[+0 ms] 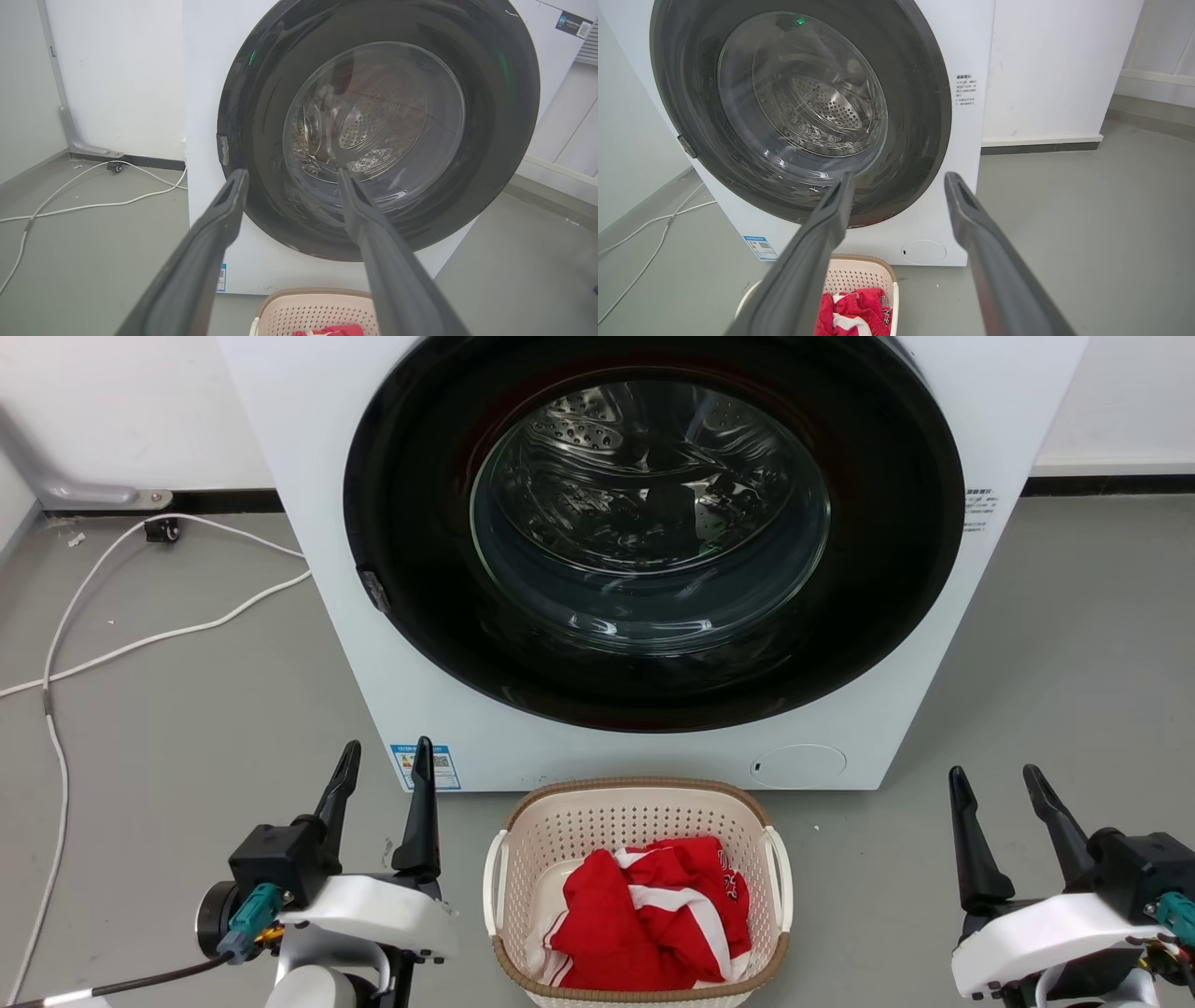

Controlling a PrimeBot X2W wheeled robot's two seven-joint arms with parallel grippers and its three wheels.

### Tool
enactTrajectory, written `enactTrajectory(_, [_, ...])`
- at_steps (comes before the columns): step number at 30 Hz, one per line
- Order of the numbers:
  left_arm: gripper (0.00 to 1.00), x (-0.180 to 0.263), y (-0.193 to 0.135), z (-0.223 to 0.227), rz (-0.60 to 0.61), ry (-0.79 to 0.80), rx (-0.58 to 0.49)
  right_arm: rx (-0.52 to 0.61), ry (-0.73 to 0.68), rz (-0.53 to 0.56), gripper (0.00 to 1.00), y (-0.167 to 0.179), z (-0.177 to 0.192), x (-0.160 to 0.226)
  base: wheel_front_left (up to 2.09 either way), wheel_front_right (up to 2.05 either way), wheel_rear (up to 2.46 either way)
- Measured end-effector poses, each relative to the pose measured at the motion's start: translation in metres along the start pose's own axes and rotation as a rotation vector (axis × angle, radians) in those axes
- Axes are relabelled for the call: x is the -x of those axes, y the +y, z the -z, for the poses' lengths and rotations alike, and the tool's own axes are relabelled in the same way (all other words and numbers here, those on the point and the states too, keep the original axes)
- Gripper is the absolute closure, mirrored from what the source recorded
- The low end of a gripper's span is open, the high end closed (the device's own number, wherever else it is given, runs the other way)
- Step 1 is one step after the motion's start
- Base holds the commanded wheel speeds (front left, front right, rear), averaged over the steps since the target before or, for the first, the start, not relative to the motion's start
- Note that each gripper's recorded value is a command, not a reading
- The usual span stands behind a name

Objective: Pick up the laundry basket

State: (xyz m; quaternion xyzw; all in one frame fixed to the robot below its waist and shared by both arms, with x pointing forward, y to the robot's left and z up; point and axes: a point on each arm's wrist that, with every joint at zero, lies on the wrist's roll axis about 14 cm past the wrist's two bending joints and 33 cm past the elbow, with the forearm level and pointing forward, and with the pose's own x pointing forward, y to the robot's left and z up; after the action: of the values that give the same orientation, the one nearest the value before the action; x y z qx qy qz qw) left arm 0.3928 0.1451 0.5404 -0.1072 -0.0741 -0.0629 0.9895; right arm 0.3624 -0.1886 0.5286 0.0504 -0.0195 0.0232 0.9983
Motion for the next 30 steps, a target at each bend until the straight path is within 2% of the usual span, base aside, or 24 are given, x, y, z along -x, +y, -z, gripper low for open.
enactTrajectory(21, [0.0,-0.0039,-0.0087,0.0004,0.04,-0.016,-0.143,0.146,0.0,-0.009,0.0,0.0016,-0.0005,0.001,0.0,0.0,0.0])
enactTrajectory(30, [0.0,-0.0052,-0.0059,0.0043,0.034,-0.005,-0.146,0.146,0.012,-0.008,0.0,0.0008,0.0039,-0.0004,0.0,0.0,0.0])
